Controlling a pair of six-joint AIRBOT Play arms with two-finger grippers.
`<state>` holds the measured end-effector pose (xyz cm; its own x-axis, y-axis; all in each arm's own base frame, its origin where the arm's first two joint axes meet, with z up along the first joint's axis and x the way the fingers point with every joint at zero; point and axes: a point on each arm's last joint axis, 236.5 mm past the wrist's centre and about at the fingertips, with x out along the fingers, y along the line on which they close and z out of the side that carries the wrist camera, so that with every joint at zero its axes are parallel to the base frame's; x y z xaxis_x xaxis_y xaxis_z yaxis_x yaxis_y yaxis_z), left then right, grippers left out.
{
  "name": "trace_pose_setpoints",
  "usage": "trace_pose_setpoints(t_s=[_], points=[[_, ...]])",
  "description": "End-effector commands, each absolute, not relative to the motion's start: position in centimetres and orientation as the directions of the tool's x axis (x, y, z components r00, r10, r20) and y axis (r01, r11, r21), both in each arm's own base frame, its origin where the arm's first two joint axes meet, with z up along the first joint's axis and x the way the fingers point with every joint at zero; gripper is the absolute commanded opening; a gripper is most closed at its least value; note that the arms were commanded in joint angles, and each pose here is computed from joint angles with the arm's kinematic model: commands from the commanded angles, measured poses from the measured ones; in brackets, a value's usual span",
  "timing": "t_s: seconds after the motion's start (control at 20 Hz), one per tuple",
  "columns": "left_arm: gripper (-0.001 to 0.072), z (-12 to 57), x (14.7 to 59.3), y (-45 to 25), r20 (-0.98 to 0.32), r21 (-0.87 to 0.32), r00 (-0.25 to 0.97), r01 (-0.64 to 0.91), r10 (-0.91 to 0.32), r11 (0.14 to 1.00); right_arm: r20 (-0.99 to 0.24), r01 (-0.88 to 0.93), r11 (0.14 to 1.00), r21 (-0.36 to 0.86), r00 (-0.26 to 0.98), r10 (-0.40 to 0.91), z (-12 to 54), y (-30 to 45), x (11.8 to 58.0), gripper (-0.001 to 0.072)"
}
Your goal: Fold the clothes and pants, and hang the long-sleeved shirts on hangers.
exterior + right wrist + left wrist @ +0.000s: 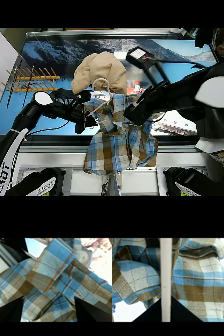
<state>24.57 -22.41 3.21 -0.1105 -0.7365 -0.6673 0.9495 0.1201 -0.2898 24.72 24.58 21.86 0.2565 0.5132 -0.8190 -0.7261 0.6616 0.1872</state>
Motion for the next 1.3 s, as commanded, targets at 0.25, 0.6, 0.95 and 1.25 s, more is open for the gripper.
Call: trace_pose_setpoints(t_s=[0.25, 0.6, 0.95, 1.25], points=[[0.0018, 3.2, 24.6, -22.4, -0.668, -0.289, -0.11, 0.95, -0.736, 0.121, -0.746, -0.682, 0.677, 0.276, 0.293, 0.599, 23.9, 19.1, 28.3, 0.0672], [0.0017, 3.2, 24.6, -22.4, -0.668, -0.289, -0.109, 0.95, -0.736, 0.121, -0.735, -0.829, 0.551, 0.098, 0.313, 0.601, 23.6, 15.7, 30.1, 0.0671], [0.0017, 3.2, 24.6, -22.4, -0.668, -0.289, -0.11, 0.95, -0.736, 0.121, -0.486, -0.902, 0.368, 0.223, 0.224, 0.845, 21.7, 10.0, 33.4, 0.0671], [0.0017, 3.2, 24.6, -22.4, -0.668, -0.289, -0.11, 0.95, -0.736, 0.121, -0.3, -0.961, 0.178, 0.212, 0.11, 0.948, 18.0, 8.0, 35.5, 0.0672]])
